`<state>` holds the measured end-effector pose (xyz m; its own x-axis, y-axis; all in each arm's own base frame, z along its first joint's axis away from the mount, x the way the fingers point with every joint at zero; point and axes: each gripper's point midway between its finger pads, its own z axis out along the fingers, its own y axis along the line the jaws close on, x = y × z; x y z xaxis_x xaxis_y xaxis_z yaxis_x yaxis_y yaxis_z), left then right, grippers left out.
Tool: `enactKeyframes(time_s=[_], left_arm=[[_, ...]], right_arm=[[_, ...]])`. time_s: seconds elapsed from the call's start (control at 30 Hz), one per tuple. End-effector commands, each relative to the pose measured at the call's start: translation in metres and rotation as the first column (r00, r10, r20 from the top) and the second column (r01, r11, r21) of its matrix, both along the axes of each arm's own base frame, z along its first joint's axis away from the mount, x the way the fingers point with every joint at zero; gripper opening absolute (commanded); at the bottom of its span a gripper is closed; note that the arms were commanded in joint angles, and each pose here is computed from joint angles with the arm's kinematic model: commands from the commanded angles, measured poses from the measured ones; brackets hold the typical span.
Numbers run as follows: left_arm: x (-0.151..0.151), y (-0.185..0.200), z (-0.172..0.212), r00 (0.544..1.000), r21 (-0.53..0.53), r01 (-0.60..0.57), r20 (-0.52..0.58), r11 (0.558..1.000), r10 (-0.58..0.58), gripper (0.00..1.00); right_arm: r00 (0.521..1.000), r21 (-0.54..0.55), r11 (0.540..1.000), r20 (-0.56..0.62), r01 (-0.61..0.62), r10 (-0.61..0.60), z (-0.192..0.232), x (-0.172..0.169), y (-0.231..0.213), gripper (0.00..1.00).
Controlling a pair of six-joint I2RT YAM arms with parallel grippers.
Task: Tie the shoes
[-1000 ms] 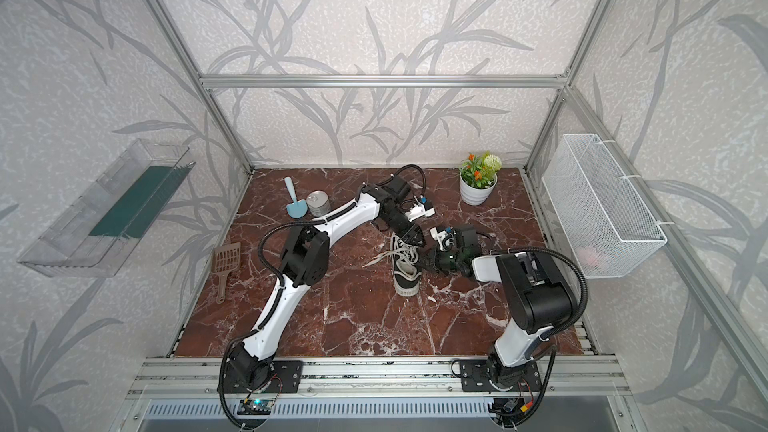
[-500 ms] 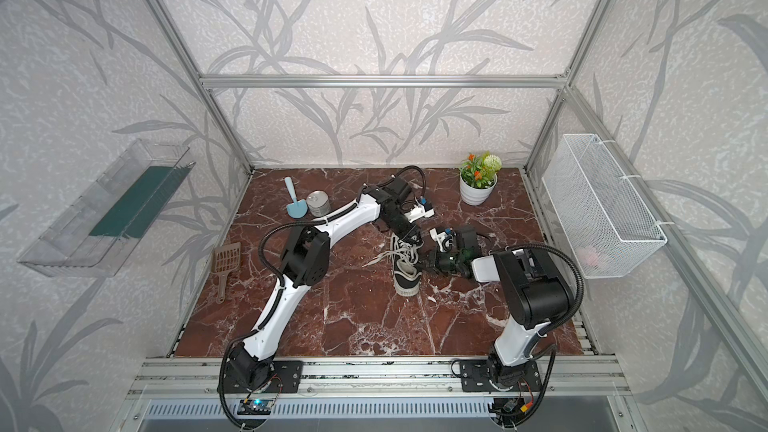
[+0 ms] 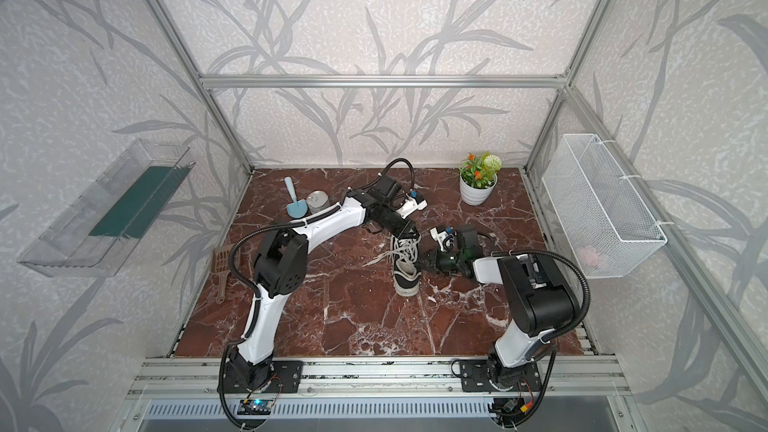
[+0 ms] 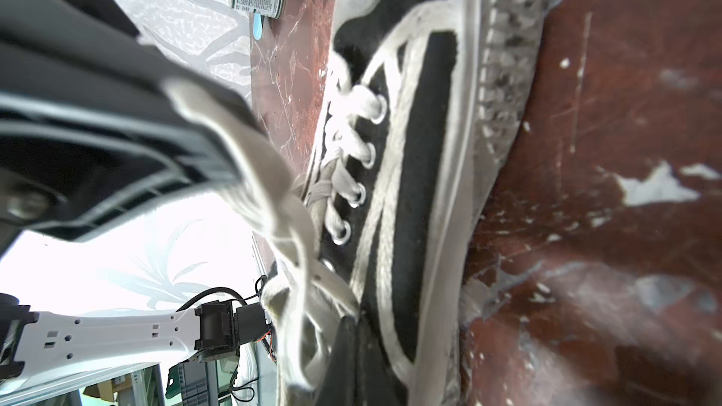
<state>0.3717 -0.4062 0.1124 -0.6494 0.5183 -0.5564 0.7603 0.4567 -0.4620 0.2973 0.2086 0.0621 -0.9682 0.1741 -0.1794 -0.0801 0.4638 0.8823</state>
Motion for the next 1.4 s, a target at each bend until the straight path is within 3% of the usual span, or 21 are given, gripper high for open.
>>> enactKeyframes(time_s=[0.0,0.73,1.37], left_arm=[[0.011,0.001,0.017,0.996,-0.038,-0.07,0.047,0.997,0.072,0.0],[0.031,0.034,0.039,0.964,-0.091,-0.228,0.115,0.969,0.238,0.0],[0.037,0.066,0.038,0.959,-0.105,-0.254,0.099,0.961,0.264,0.0]], right_arm=[[1.0,-0.01,1.0,0.025,-0.007,0.007,0.012,-0.001,-0.002,0.0],[0.999,-0.057,0.998,0.033,-0.01,0.012,0.02,0.003,-0.017,0.0],[0.999,-0.156,0.988,0.032,0.001,0.004,0.014,0.002,-0.033,0.0]])
